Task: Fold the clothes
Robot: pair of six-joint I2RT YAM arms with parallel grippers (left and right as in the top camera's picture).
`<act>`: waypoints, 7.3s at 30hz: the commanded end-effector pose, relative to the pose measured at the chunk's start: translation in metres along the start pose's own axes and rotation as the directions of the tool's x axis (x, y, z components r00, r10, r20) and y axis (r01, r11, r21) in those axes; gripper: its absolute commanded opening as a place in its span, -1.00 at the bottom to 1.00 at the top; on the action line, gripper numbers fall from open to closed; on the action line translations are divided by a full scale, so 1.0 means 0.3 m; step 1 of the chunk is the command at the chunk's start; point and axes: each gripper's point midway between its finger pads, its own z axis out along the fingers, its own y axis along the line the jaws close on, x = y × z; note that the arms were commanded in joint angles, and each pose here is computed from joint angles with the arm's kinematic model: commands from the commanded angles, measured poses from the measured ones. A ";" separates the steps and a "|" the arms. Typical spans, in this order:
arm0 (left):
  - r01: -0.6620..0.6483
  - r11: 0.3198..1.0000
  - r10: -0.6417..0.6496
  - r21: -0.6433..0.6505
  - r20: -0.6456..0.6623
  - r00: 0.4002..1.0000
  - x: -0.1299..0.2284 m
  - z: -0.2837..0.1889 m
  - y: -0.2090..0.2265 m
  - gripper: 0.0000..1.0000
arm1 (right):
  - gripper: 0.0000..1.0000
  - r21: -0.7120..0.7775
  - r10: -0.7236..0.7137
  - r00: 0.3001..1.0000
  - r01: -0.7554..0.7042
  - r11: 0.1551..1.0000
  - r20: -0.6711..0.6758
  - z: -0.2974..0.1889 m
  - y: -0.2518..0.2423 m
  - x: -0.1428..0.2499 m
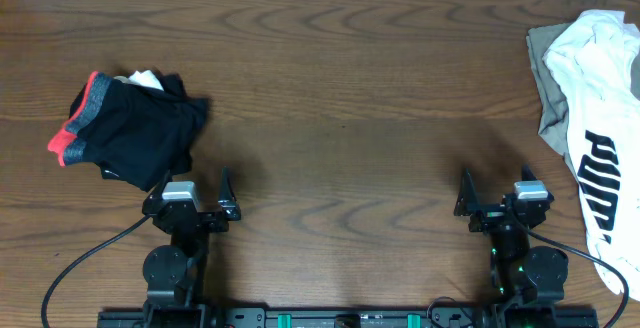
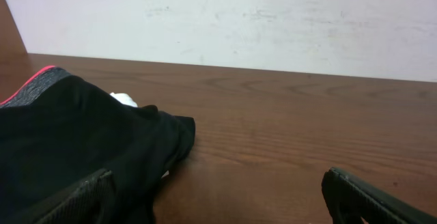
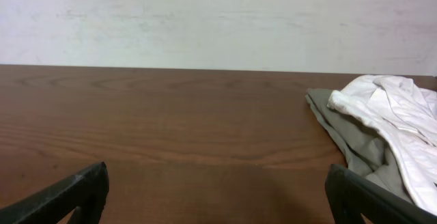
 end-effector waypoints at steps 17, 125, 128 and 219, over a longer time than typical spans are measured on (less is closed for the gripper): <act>-0.015 1.000 0.014 -0.023 -0.048 0.999 0.054 0.003 0.017 0.96 | 0.99 0.002 -0.009 1.000 0.009 1.000 0.001 0.000 -0.003 0.003; 0.078 0.994 -0.108 -0.077 -0.563 0.819 -0.300 0.033 -0.049 0.96 | 0.87 0.876 0.780 0.475 -0.038 0.481 -0.408 -0.238 -0.681 0.044; 0.081 0.994 -0.111 -0.079 -0.564 0.819 -0.299 0.033 -0.049 0.96 | 0.85 0.935 0.855 0.426 -0.053 0.350 -0.296 -0.312 -0.728 0.102; 0.120 0.987 -0.161 -0.108 -0.563 0.811 -0.287 0.097 -0.049 0.96 | -0.54 -0.606 -0.482 0.573 -0.033 0.795 -0.664 0.094 0.668 0.118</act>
